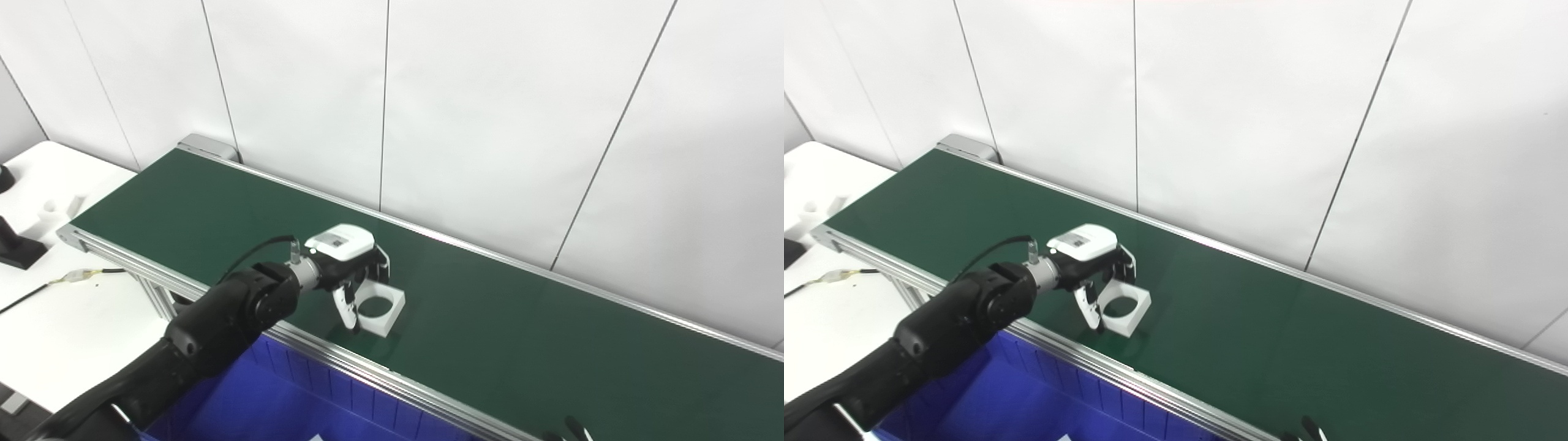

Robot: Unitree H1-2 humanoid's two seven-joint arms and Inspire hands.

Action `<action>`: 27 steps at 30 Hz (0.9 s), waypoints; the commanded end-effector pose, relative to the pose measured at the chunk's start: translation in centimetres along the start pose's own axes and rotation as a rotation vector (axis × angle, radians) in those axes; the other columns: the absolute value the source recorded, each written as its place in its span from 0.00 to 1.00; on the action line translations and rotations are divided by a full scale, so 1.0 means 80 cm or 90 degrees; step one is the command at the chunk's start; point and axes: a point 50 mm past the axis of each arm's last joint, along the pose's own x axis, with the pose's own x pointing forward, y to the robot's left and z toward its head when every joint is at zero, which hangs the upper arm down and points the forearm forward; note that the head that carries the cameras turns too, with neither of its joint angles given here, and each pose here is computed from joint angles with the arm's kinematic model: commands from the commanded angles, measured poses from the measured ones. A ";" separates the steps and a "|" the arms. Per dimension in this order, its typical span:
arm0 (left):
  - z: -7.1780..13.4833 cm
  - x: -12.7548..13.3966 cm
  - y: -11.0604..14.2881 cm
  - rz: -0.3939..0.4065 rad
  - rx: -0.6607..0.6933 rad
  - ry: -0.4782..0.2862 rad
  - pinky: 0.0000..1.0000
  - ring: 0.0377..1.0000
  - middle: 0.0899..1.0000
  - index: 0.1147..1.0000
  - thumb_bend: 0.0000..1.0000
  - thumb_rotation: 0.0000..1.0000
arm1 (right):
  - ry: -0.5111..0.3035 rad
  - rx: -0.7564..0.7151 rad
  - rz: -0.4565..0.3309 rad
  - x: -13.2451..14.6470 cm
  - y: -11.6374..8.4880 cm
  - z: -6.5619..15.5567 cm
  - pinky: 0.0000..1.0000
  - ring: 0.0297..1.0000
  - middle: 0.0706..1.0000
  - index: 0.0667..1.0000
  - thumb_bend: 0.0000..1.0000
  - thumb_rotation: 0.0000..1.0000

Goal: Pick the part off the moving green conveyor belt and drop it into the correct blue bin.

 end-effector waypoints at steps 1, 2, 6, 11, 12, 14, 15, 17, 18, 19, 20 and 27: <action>-0.003 -0.011 0.035 0.037 0.015 0.008 0.59 0.49 0.46 0.40 0.52 0.00 | -0.047 -0.004 -0.003 0.003 -0.002 0.015 0.67 0.76 0.83 0.94 0.77 0.43; 0.001 -0.015 0.041 0.041 0.014 0.006 0.60 0.50 0.46 0.41 0.52 0.00 | -0.049 -0.004 -0.003 0.003 -0.002 0.015 0.66 0.76 0.83 0.94 0.77 0.44; 0.011 -0.030 0.056 0.060 0.023 -0.009 0.60 0.51 0.46 0.40 0.52 0.00 | -0.051 -0.007 -0.003 0.003 -0.002 0.015 0.65 0.77 0.83 0.94 0.76 0.43; 0.025 -0.047 0.067 0.058 0.039 -0.028 0.58 0.49 0.46 0.40 0.52 0.00 | -0.051 -0.007 -0.003 0.002 -0.002 0.016 0.66 0.77 0.83 0.94 0.77 0.44; 0.027 -0.049 0.067 0.057 0.040 -0.031 0.56 0.47 0.45 0.40 0.52 0.00 | -0.051 -0.006 -0.002 0.002 -0.002 0.016 0.66 0.77 0.83 0.94 0.77 0.44; 0.032 -0.057 0.064 0.058 0.030 -0.039 0.53 0.45 0.44 0.41 0.52 0.00 | -0.051 -0.006 -0.002 0.002 -0.002 0.016 0.66 0.77 0.83 0.94 0.77 0.44; 0.034 -0.061 0.062 0.059 0.017 -0.044 0.53 0.45 0.44 0.41 0.52 0.00 | -0.051 -0.006 -0.002 0.002 -0.002 0.016 0.66 0.77 0.83 0.94 0.77 0.44; 0.038 -0.069 0.058 0.060 -0.007 -0.047 0.52 0.44 0.43 0.42 0.53 0.00 | -0.050 -0.004 -0.003 0.002 -0.001 0.017 0.67 0.77 0.83 0.94 0.77 0.44; 0.040 -0.075 0.053 0.064 -0.037 -0.053 0.49 0.43 0.42 0.42 0.52 0.00 | -0.051 -0.003 -0.003 0.002 -0.001 0.018 0.67 0.77 0.83 0.95 0.77 0.44; 0.041 -0.079 0.050 0.068 -0.058 -0.057 0.49 0.42 0.42 0.42 0.52 0.00 | -0.051 -0.002 -0.002 0.002 -0.001 0.019 0.67 0.77 0.83 0.95 0.77 0.44; 0.043 -0.084 0.047 0.071 -0.077 -0.063 0.47 0.41 0.41 0.43 0.52 0.00 | -0.053 -0.003 -0.002 0.002 -0.001 0.020 0.67 0.77 0.83 0.95 0.77 0.44; 0.058 -0.113 0.013 0.063 -0.160 -0.075 0.34 0.36 0.40 0.44 0.52 0.00 | -0.066 -0.023 0.000 0.001 -0.003 0.023 0.65 0.77 0.83 0.95 0.75 0.46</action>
